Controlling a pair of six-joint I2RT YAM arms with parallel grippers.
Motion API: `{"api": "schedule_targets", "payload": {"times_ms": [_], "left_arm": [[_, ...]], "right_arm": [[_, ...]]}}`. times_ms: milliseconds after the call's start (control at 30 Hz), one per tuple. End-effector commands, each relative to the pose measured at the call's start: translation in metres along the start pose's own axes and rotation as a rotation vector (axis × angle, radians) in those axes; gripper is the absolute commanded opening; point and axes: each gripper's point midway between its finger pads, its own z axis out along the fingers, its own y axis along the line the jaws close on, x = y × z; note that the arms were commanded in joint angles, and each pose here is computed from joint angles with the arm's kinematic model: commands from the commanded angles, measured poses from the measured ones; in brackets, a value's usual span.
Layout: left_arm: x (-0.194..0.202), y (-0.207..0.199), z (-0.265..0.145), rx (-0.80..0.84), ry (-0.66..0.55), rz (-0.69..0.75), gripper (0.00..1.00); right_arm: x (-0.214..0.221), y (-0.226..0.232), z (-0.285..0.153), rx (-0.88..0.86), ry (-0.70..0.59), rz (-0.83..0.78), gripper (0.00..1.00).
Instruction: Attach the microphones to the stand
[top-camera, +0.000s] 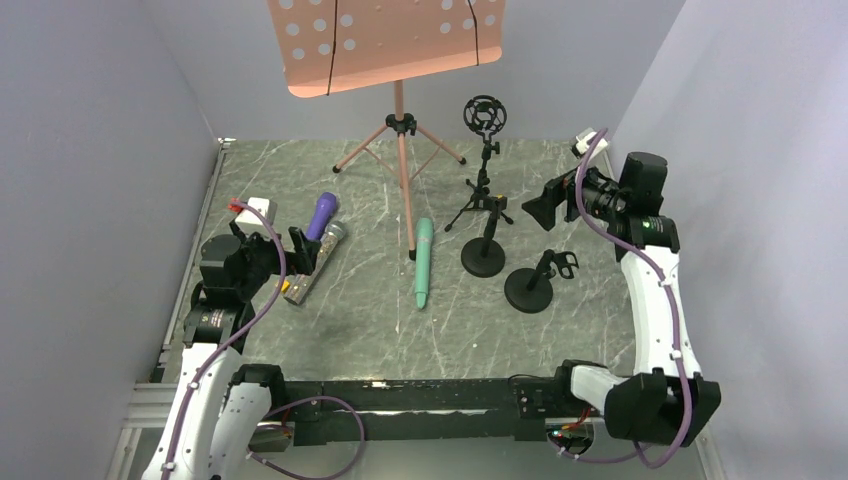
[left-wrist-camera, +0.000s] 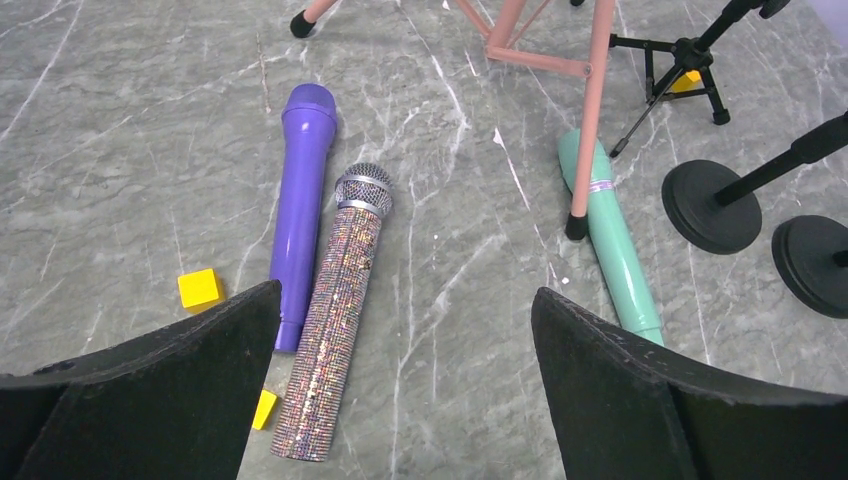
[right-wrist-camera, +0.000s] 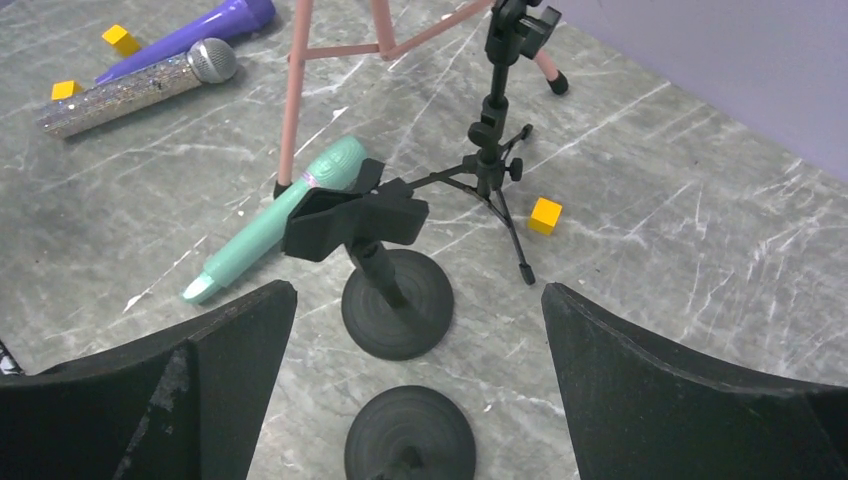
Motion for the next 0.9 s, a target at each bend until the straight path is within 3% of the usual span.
{"api": "schedule_targets", "payload": {"times_ms": [0, 167, 400, 667, 867], "left_arm": [[-0.028, -0.010, -0.002, 0.049, -0.077, 0.033, 0.99], [-0.027, -0.012, -0.002, 0.061, -0.072, 0.030, 0.99], [-0.027, -0.015, -0.001, 0.079, -0.071, 0.027, 0.99], [-0.025, -0.014, 0.001, 0.076, -0.055, 0.019, 0.99], [-0.024, -0.015, 0.002, 0.078, -0.051, 0.018, 0.99]], "right_arm": [[-0.013, -0.002, 0.009, -0.014, 0.021, -0.032, 1.00], [-0.006, 0.027, 0.031, -0.061, 0.123, -0.078, 1.00], [0.007, 0.043, 0.044, -0.022, 0.177, 0.003, 0.92], [0.002, 0.038, 0.055, 0.204, 0.129, 0.207, 0.92], [0.022, 0.030, 0.070, 0.301, 0.154, 0.293, 0.89]]}}
